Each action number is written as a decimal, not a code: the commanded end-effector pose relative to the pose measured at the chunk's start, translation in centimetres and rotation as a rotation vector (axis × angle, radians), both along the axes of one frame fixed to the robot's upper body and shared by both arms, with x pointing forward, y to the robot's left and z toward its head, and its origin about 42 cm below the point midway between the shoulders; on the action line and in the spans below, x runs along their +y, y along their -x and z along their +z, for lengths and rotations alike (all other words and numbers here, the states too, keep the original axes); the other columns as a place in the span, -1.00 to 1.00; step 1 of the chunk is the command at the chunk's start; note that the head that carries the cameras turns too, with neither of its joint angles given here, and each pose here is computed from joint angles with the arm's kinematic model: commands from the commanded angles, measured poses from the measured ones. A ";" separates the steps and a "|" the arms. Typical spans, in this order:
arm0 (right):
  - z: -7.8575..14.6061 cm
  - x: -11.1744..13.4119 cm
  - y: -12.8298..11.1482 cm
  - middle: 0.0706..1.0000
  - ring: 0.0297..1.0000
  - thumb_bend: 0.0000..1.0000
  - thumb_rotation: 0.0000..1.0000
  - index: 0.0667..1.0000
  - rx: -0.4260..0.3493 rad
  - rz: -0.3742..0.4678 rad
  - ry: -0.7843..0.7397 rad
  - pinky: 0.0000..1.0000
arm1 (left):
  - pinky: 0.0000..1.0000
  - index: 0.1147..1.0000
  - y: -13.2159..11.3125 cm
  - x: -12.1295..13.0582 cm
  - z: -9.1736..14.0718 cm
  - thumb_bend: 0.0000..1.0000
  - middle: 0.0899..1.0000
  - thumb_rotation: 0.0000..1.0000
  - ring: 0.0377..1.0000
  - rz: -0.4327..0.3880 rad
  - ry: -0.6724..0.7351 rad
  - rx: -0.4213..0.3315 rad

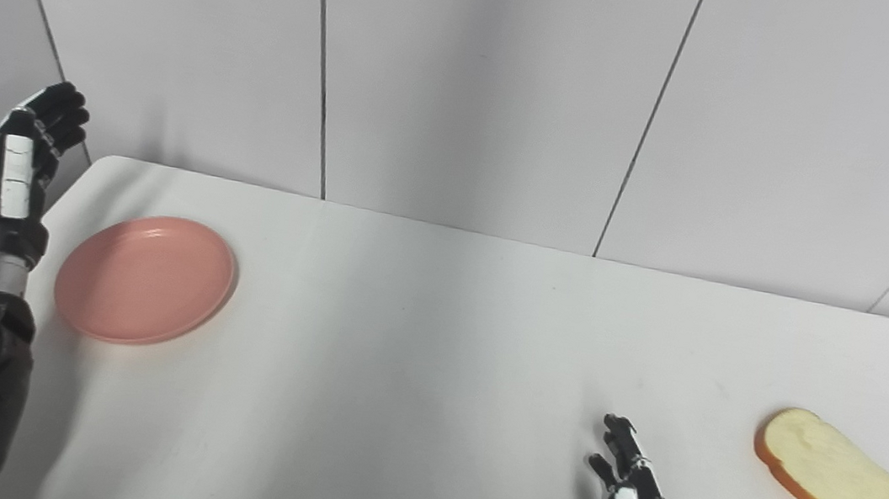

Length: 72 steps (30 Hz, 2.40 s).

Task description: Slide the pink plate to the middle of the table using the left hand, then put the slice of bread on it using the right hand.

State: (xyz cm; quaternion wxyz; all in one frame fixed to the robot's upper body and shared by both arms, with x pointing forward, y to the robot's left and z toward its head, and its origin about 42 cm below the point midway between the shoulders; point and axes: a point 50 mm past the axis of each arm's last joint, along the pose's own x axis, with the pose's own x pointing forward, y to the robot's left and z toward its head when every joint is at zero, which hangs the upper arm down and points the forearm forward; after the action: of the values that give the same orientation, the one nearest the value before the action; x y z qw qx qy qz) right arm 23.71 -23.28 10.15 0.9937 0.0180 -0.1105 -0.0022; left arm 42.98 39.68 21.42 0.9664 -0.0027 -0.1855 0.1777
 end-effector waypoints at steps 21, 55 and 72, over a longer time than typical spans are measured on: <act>0.5 0.5 0.8 0.80 0.78 0.44 0.81 0.48 -0.021 0.006 -0.001 0.66 | 0.99 0.90 -1.9 6.1 2.4 0.70 0.84 0.84 0.88 -0.039 0.122 0.175; 1.0 0.7 0.4 0.71 0.70 0.48 0.90 0.40 -0.036 -0.034 -0.039 0.66 | 0.91 0.82 -1.5 -0.3 -7.1 0.70 0.68 0.85 0.73 -0.152 0.091 0.275; 1.6 1.5 0.9 0.68 0.69 0.43 0.98 0.38 -0.036 -0.028 -0.031 0.62 | 0.85 0.78 0.2 -4.9 -8.6 0.57 0.61 0.80 0.68 -0.210 0.065 0.302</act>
State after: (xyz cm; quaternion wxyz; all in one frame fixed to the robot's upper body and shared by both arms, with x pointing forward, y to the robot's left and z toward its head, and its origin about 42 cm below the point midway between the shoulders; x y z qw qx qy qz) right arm 22.78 -22.02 10.53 0.9938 0.0305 -0.1059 -0.0177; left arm 42.99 36.90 13.55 0.9938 -0.0118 -0.0403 0.1032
